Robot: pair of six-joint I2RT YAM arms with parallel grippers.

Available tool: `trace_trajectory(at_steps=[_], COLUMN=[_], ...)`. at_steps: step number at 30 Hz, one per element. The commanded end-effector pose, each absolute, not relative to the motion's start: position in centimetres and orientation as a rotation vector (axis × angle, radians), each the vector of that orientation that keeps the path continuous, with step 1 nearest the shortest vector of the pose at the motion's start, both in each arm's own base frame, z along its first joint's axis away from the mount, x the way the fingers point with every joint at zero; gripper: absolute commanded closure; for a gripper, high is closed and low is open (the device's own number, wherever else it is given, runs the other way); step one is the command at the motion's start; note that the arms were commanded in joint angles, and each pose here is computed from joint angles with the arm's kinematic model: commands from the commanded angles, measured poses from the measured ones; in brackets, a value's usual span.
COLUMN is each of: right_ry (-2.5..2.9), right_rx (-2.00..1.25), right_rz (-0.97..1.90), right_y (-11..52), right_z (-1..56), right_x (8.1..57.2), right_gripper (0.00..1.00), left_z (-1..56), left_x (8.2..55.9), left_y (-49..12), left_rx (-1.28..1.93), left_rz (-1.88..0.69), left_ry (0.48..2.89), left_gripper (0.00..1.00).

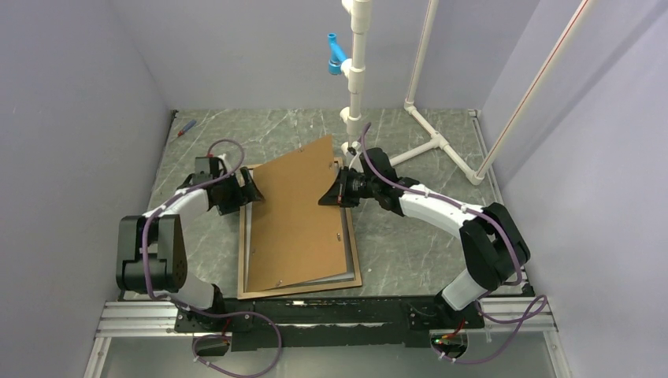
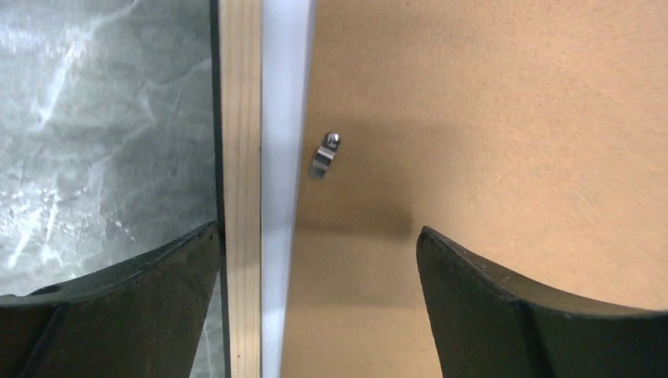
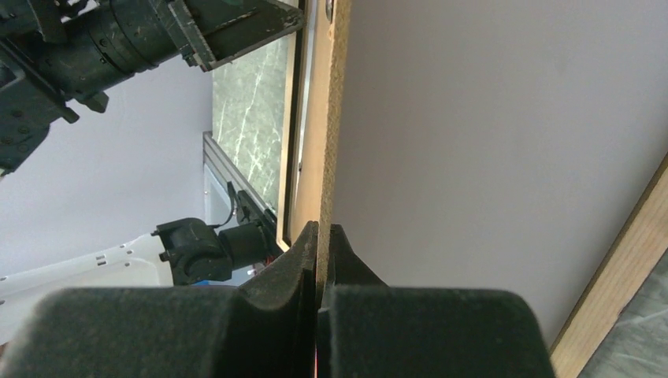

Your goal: Put the photo into the frame

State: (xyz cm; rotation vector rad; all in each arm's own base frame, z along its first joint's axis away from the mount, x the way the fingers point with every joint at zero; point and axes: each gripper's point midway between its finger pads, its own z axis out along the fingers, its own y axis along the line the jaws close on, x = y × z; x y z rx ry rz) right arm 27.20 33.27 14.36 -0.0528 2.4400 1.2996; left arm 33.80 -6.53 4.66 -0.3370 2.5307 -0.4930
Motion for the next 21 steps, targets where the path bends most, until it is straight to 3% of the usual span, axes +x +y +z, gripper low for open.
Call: trace_trajectory(at_steps=[1,13,21], right_ry=[2.514,2.603,2.645], right_rx=[-0.291,-0.255,-0.247], right_rz=[1.245,1.205,1.147], right_y=[33.1,33.3,33.2], right_z=[10.9,8.7,8.1], right_x=[24.4,24.8,24.9], right_gripper=[0.99,0.94,0.72], left_z=[7.9,8.8,9.0], left_x=[33.9,34.2,34.3], left_y=[-8.4,-8.6,-10.0], left_rx=[-0.423,-0.404,-0.354], left_rz=[-0.907,-1.013,-1.112], left_ry=[2.349,2.313,2.309], left_gripper=[0.04,0.01,0.01])
